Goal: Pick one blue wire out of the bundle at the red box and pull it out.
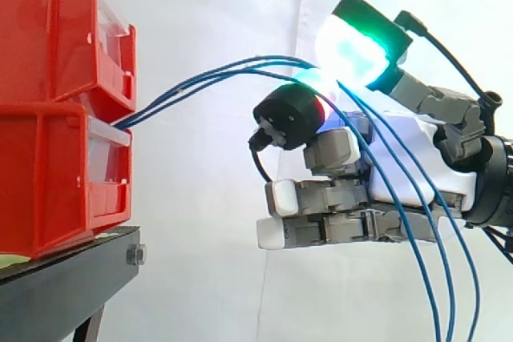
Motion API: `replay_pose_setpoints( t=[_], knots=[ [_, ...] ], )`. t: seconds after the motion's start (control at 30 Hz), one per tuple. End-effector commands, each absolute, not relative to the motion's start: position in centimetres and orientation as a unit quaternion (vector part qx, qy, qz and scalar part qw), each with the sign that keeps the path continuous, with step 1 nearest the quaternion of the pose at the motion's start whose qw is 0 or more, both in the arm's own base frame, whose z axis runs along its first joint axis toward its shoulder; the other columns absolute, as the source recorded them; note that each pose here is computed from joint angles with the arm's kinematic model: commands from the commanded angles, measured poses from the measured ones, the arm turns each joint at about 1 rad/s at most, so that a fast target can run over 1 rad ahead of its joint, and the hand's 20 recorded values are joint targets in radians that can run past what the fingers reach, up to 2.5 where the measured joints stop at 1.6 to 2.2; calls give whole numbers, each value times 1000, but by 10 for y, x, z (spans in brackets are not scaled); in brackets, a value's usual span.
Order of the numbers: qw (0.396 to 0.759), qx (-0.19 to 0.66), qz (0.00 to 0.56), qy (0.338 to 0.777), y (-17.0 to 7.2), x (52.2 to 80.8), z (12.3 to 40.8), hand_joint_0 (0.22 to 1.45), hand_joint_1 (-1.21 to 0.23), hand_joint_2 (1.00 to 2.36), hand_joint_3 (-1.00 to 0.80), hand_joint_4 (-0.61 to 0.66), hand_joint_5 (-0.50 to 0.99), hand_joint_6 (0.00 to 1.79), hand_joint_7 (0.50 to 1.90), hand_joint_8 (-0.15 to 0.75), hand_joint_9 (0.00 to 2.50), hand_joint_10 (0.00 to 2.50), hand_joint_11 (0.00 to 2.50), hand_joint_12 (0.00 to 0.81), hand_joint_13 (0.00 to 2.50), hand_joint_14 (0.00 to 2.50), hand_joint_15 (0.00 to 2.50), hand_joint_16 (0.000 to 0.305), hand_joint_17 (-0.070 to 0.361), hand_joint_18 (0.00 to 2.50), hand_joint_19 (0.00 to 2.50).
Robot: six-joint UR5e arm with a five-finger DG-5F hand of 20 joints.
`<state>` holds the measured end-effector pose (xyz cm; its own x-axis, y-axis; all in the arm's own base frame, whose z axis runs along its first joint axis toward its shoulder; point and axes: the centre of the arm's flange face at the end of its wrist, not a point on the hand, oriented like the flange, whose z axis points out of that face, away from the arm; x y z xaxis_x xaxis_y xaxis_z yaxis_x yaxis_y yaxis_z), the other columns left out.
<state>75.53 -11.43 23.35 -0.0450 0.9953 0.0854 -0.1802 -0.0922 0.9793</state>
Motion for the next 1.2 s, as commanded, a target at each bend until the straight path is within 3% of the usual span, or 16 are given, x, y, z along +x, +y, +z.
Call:
replay_pose_setpoints(
  t=[0.0, 0.23, 0.47, 0.6, 0.67, 0.77, 0.93, 1.17],
  knots=[
    [512, 464, 575, 438, -114, 755, 234, 569, -766, 1016, -253, 132, -123, 868, 1323, 260, 1021, 28, 836, 374, 642, 22, 537, 58, 131, 392, 490],
    [512, 464, 575, 438, -114, 755, 234, 623, -897, 1011, -362, 160, -134, 873, 1304, 248, 982, 28, 831, 372, 632, 21, 523, 57, 129, 393, 451],
    [512, 464, 575, 438, -114, 755, 234, 629, -926, 1000, -500, 165, -137, 874, 1292, 239, 963, 28, 837, 364, 626, 21, 516, 57, 129, 409, 428],
    [512, 464, 575, 438, -114, 755, 234, 524, -786, 1000, -500, 161, -130, 870, 1258, 254, 1001, 26, 820, 376, 640, 20, 517, 60, 135, 425, 453],
    [512, 464, 575, 438, -114, 755, 234, 488, -636, 1000, -500, 151, -118, 854, 1265, 262, 1050, 26, 817, 391, 657, 21, 518, 63, 141, 433, 479],
    [512, 464, 575, 438, -114, 755, 234, 491, -505, 1000, -500, 140, -111, 838, 1269, 265, 1081, 26, 805, 394, 661, 20, 532, 63, 142, 413, 501],
    [512, 464, 575, 438, -114, 755, 234, 530, -409, 1001, -487, 107, -105, 825, 1299, 246, 1096, 27, 812, 380, 650, 21, 539, 60, 136, 360, 523],
    [512, 464, 575, 438, -114, 755, 234, 567, -713, 1013, -309, 163, -114, 849, 1357, 258, 1113, 28, 864, 376, 665, 21, 539, 58, 131, 387, 504]
  ],
)
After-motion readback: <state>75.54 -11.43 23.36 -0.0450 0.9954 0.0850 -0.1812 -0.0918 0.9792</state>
